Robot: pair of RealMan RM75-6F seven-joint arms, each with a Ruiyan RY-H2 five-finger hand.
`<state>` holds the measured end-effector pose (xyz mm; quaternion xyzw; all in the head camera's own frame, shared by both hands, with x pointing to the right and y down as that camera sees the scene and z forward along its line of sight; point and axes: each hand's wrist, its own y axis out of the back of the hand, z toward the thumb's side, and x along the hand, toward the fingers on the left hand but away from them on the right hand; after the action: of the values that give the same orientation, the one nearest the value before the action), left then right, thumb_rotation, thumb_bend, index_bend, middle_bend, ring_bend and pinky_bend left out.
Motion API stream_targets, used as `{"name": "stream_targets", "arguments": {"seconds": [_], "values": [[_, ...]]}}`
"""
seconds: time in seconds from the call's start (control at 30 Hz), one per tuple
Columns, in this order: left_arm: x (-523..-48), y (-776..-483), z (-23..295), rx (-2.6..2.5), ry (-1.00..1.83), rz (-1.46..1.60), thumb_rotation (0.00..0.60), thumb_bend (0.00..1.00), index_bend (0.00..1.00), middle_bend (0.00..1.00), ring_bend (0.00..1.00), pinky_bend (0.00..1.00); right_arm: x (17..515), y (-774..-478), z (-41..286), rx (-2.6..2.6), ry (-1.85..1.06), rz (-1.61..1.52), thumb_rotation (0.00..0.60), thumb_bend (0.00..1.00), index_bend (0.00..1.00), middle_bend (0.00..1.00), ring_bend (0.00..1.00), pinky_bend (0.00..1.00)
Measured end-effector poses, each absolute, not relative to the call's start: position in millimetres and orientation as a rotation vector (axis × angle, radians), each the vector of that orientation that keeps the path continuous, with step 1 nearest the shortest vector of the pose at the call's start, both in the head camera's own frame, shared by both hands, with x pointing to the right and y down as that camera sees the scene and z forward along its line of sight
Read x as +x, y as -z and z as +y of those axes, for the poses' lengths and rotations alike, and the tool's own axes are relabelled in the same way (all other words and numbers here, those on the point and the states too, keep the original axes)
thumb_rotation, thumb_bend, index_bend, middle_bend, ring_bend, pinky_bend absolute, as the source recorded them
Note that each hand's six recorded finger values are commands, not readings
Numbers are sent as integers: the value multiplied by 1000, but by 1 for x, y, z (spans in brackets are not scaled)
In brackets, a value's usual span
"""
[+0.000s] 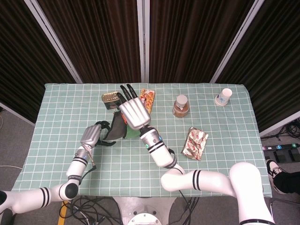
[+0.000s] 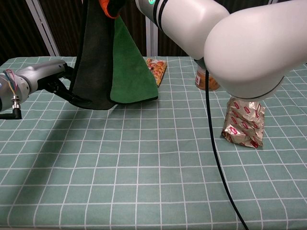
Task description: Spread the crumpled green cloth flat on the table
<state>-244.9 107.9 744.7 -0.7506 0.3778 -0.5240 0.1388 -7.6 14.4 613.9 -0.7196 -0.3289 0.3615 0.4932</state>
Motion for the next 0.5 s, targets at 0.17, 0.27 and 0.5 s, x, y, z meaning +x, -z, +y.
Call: {"name": "stream_targets", "arguments": {"seconds": [0.17, 0.27, 0.5], "values": [[-246, -743, 108, -2172, 1505, 1120, 495, 68, 530, 249, 170, 333, -2, -614, 15, -1753, -881, -801, 600, 547, 742, 209, 18, 0], [-246, -744, 107, -2180, 1505, 1134, 502, 136, 571, 270, 181, 333, -1, -613, 16, -1765, -879, -805, 600, 547, 742, 208, 18, 0], [-246, -742, 105, -2170, 1489, 1171, 600, 332, 710, 388, 244, 336, 4, -609, 16, -1785, -868, -823, 600, 548, 742, 208, 17, 0]]}}
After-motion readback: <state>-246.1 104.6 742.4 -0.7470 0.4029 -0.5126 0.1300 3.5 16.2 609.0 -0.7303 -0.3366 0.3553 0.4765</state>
